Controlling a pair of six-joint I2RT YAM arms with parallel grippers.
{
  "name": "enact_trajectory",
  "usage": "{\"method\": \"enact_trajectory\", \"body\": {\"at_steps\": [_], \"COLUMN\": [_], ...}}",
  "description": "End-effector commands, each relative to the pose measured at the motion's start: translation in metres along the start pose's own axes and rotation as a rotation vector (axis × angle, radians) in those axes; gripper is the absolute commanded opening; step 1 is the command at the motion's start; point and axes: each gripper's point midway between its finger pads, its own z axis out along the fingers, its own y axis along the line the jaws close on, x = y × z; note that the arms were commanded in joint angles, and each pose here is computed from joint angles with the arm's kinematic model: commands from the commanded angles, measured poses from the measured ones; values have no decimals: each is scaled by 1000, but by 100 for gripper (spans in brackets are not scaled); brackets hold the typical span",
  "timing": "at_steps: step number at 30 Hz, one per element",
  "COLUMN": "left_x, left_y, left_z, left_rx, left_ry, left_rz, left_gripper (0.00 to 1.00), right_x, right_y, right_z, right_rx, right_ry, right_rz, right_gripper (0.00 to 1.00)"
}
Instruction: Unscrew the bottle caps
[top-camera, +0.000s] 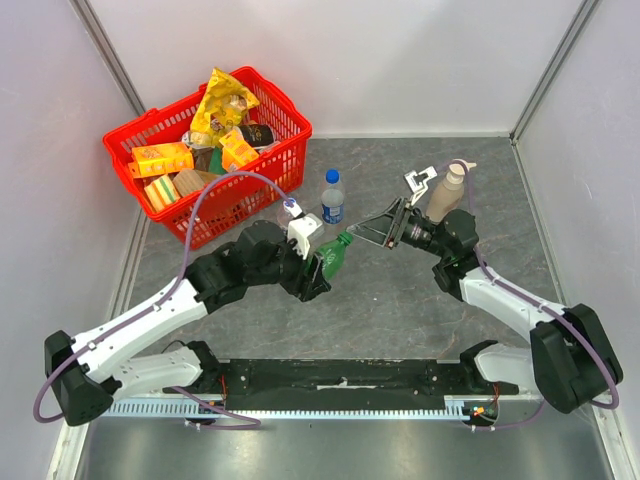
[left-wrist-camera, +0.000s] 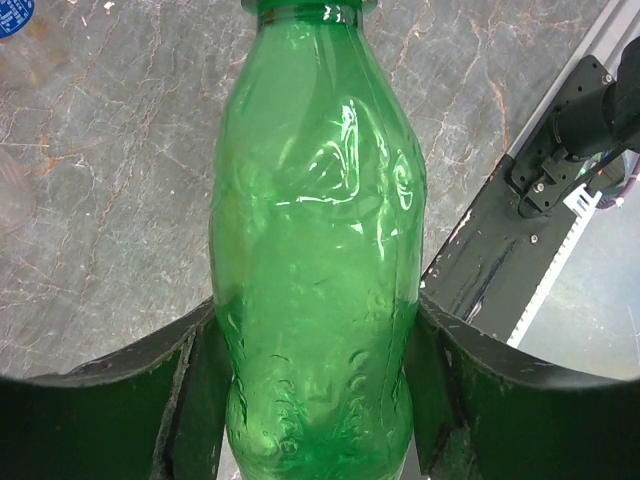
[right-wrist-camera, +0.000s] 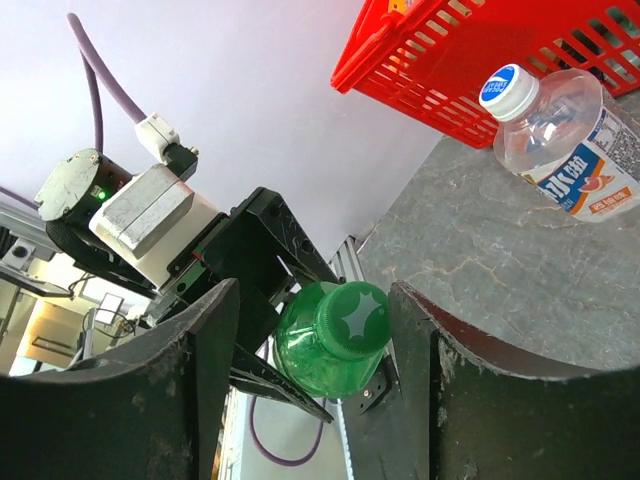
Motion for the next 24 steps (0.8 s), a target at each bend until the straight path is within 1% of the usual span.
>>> {"method": "enact_trajectory", "body": {"at_steps": [1, 7, 11, 12, 13, 18, 21, 24], "left_x": [-20, -21, -21, -20, -19, -18, -18, -17], "left_y": [-4, -8, -9, -10, -10, -12, -10, -10], "left_z": [-10, -13, -13, -13, -12, -12, -11, -10], "left_rx": [14, 33, 43, 46, 50, 59, 52, 51], "left_ry": [-72, -84, -86, -83, -80, -75, -77, -72], "left_rz": [45, 52, 55, 55, 54, 56, 57, 55], "left_gripper": [61, 61, 61, 61, 61, 60, 60, 60], "right_x": [-1, 5, 7, 8, 9, 11, 14, 16], "right_y": [7, -13, -12, -12, -12, -8, -9, -6], "right_z": [3, 3, 4, 5, 5, 6, 8, 9], "right_rx": [-44, 23, 20, 17, 15, -16, -22, -37], "right_ry": [-9, 3, 12, 17, 23, 22, 32, 44], "right_rz": [24, 45, 47, 47, 52, 71, 85, 96], "right_gripper": [67, 67, 66, 62, 60, 57, 51, 50]}}
